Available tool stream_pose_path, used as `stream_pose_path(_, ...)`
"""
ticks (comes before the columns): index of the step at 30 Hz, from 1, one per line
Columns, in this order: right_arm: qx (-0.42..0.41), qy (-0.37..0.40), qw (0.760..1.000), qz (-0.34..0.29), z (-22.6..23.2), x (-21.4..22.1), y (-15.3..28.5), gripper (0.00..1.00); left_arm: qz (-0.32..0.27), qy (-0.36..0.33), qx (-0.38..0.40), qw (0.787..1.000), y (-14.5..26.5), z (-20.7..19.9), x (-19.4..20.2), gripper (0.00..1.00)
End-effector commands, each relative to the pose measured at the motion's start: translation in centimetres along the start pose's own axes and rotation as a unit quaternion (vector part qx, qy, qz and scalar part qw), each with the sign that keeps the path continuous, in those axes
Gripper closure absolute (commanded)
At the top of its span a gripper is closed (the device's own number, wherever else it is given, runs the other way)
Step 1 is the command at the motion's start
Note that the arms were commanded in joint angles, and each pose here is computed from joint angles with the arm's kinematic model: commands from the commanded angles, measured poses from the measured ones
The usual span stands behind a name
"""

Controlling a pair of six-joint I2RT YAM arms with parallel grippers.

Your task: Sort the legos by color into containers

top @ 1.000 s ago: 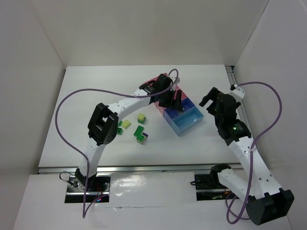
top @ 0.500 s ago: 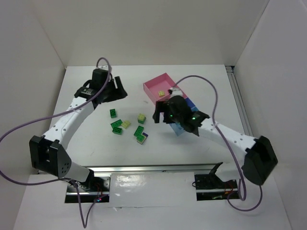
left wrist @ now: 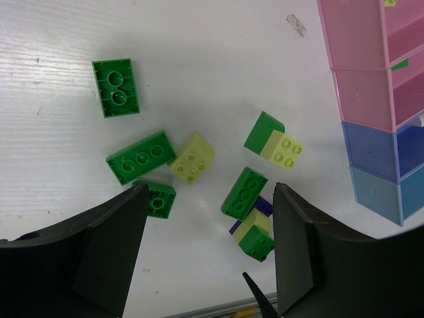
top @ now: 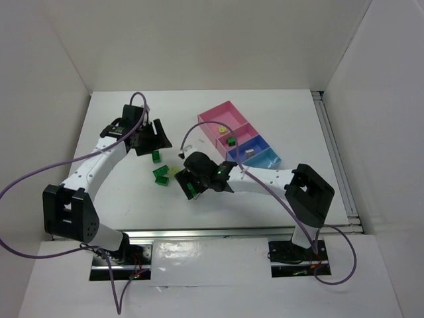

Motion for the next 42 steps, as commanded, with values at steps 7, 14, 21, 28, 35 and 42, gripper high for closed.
stream_pose_path(7, -0.009, 0.058, 0.998, 0.024, 0.5, -0.2, -1.4, 0.27, -0.002, -0.017, 0.022, 1.0, -0.2, -0.2, 0.0, 0.23)
stream_pose_path(14, -0.017, 0.063, 0.997, 0.032, 0.7, 0.0, -1.9, 0.43, -0.002, -0.018, 0.033, 0.999, -0.4, -0.3, 0.1, 0.24)
stream_pose_path(21, -0.007, 0.056, 0.998, 0.01, 0.6, -1.3, -0.5, 0.68, 0.003, -0.033, 0.048, 0.998, -0.6, -0.5, 0.2, 0.25)
stream_pose_path(28, -0.079, -0.025, 0.996, -0.04, -3.4, -5.5, 5.1, 0.74, 0.054, -0.127, 0.196, 0.971, -0.7, -3.5, 2.0, 0.25)
stream_pose_path(35, -0.167, -0.133, 0.975, -0.061, -8.4, -7.7, 9.5, 0.74, 0.008, -0.232, 0.301, 0.925, 3.0, -6.3, 3.0, 0.22)
stream_pose_path(42, -0.248, -0.182, 0.95, -0.061, -10.1, -7.5, 10.1, 0.74, -0.027, -0.317, 0.352, 0.88, 4.4, -10.2, 5.8, 0.14)
Point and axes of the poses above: each gripper's point midway between its finger pads, its own y axis back along the fingers, its own z axis along the line the jaws close on, x = y × z, the point moved 7 cm from there along y, back along the fingers, and after that the axes turned 6 degrees about -y, right-handed, at the moved point
